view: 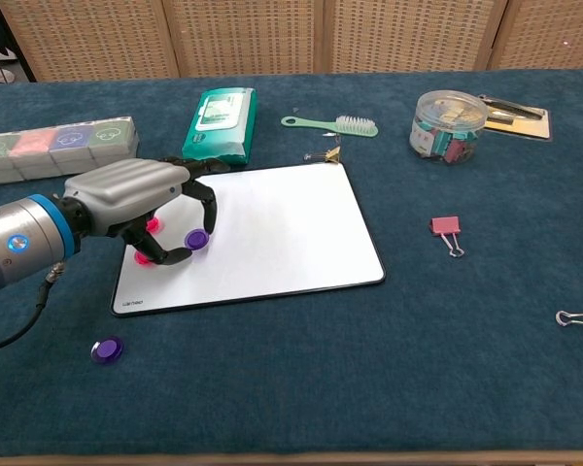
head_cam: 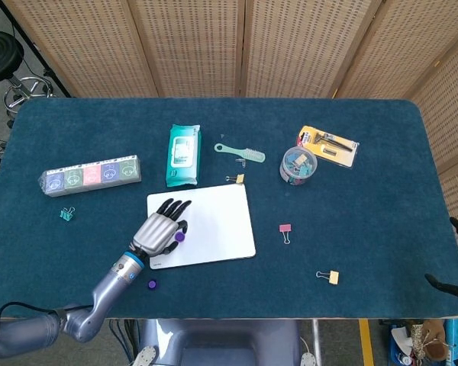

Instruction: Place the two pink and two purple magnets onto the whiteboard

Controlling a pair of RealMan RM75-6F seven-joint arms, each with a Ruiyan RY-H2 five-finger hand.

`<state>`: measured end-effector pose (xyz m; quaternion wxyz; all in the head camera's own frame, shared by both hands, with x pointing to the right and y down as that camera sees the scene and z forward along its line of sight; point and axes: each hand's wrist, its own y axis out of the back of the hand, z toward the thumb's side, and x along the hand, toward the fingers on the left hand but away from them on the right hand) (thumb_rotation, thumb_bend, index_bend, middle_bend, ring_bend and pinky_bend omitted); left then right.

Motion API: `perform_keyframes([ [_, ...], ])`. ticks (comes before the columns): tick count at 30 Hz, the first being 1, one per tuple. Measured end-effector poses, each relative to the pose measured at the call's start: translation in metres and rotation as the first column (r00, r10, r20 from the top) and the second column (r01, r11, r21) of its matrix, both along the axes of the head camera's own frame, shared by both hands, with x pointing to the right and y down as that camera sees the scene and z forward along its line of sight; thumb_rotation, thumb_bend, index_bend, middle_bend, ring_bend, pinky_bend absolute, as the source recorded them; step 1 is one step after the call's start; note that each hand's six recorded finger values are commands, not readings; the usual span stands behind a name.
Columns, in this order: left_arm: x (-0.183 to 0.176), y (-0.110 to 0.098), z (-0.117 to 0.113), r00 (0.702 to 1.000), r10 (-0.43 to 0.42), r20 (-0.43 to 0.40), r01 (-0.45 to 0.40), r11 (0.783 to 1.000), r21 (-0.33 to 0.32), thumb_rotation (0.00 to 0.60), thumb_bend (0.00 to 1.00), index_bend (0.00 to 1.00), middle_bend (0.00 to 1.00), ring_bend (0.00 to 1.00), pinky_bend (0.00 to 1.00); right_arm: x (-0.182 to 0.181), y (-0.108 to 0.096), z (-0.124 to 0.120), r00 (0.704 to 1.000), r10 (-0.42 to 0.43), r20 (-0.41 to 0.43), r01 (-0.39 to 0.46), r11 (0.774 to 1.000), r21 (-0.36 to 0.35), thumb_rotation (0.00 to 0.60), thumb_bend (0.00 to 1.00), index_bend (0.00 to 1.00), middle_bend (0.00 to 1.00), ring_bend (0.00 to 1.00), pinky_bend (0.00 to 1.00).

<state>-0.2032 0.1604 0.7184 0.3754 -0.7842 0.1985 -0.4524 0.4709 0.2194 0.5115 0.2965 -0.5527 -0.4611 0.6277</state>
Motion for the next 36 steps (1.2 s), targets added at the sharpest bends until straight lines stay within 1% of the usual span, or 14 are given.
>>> perform_keyframes([
  [6, 0.0022, 0.0022, 0.003, 1.0, -0.002, -0.005, 0.002, 1.0, -0.02, 0.6, 0.36, 0.58, 0.0, 0.0, 0.0, 0.0007, -0.0003, -0.0009, 1.0, 0.003, 0.002, -0.003, 1.0, 0.002, 0.6, 0.0, 0.0, 0.0, 0.0, 0.0],
  [18, 0.0044, 0.0035, 0.0058, 1.0, -0.001, -0.008, 0.001, 0.999, -0.033, 0.6, 0.36, 0.57, 0.0, 0.0, 0.0, 0.0009, -0.0002, -0.0008, 1.0, 0.003, 0.002, -0.003, 1.0, 0.002, 0.6, 0.0, 0.0, 0.0, 0.0, 0.0],
  [22, 0.0045, 0.0034, 0.0067, 1.0, -0.003, -0.008, 0.003, 0.999, -0.038, 0.6, 0.36, 0.55, 0.0, 0.0, 0.0, 0.0008, -0.0002, -0.0006, 1.0, 0.002, 0.001, -0.002, 1.0, 0.0, 0.6, 0.0, 0.0, 0.0, 0.0, 0.0],
  [25, 0.0042, 0.0041, 0.0074, 1.0, -0.002, -0.009, 0.001, 0.999, -0.043, 0.6, 0.36, 0.51, 0.0, 0.0, 0.0, 0.0011, -0.0002, -0.0006, 1.0, 0.004, 0.002, -0.004, 1.0, 0.001, 0.6, 0.0, 0.0, 0.0, 0.0, 0.0],
  [30, 0.0033, 0.0045, 0.007, 1.0, -0.001, -0.015, 0.001, 0.999, -0.051, 0.6, 0.35, 0.31, 0.0, 0.0, 0.0, 0.0013, -0.0005, -0.0013, 1.0, 0.004, 0.003, -0.004, 1.0, 0.003, 0.6, 0.0, 0.0, 0.0, 0.0, 0.0],
  [33, 0.002, 0.0036, 0.0054, 1.0, -0.003, -0.022, 0.001, 0.999, -0.053, 0.6, 0.34, 0.28, 0.0, 0.0, 0.0, 0.0015, -0.0004, -0.0015, 1.0, 0.005, 0.003, -0.005, 1.0, 0.003, 0.6, 0.0, 0.0, 0.0, 0.0, 0.0],
  [36, 0.0005, 0.0022, 0.0029, 1.0, -0.006, -0.029, 0.005, 0.999, -0.051, 0.6, 0.34, 0.28, 0.0, 0.0, 0.0, 0.0012, -0.0004, -0.0015, 1.0, 0.004, 0.003, -0.004, 1.0, 0.003, 0.6, 0.0, 0.0, 0.0, 0.0, 0.0],
])
